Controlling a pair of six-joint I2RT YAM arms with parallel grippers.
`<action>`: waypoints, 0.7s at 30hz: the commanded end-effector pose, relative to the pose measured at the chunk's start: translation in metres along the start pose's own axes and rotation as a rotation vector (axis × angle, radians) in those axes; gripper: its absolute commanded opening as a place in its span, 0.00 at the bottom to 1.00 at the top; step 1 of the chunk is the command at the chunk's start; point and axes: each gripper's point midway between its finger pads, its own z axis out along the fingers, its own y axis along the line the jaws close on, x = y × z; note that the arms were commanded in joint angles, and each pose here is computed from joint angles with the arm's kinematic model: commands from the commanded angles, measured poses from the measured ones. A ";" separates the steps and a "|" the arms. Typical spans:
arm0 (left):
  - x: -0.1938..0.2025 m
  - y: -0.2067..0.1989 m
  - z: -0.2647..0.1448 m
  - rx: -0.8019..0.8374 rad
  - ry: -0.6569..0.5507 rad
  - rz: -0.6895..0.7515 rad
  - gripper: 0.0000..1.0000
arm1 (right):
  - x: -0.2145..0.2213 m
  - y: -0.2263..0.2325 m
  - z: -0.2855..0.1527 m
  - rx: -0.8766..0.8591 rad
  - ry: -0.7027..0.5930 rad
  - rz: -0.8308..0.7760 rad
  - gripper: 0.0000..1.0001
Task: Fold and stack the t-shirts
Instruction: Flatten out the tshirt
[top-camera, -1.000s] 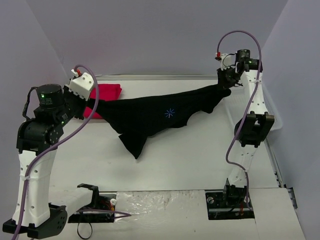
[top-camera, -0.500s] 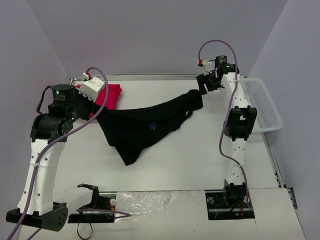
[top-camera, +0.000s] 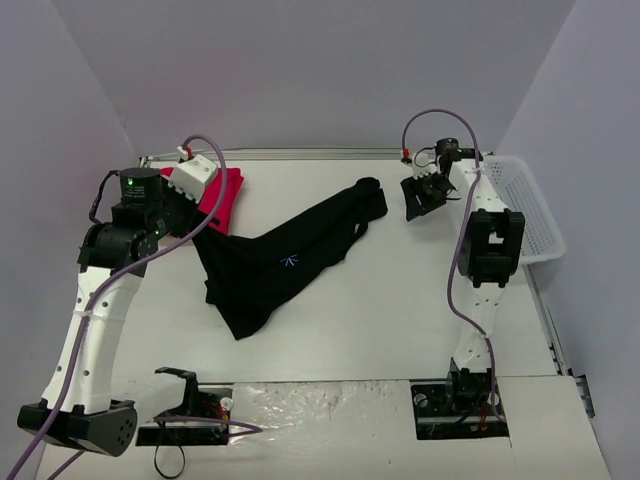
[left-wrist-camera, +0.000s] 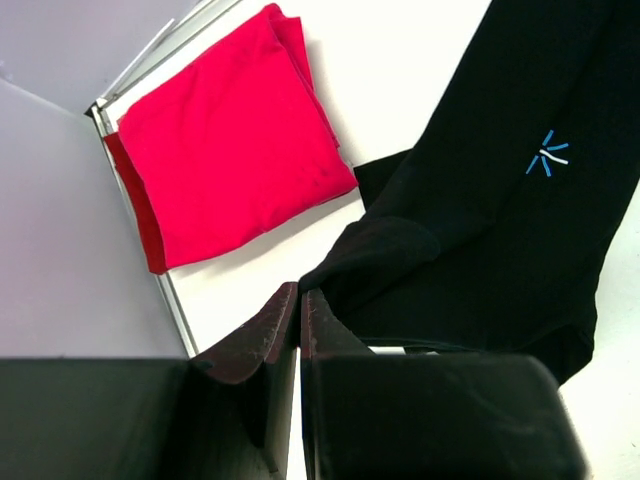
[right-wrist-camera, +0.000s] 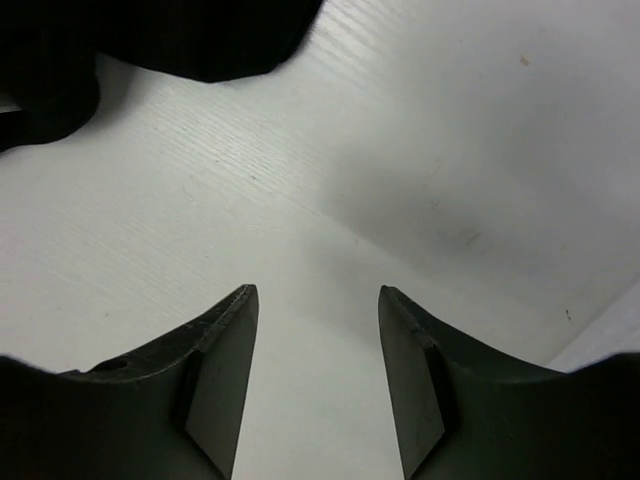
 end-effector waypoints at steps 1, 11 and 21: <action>-0.014 0.004 -0.006 -0.019 -0.074 -0.017 0.02 | -0.019 0.040 -0.019 -0.128 -0.072 -0.077 0.47; 0.011 -0.007 0.006 0.000 -0.051 -0.041 0.02 | -0.067 0.090 0.005 -0.273 -0.139 -0.150 0.47; 0.024 0.001 0.013 -0.017 -0.021 -0.075 0.02 | -0.074 0.105 0.058 -0.279 -0.082 -0.188 0.47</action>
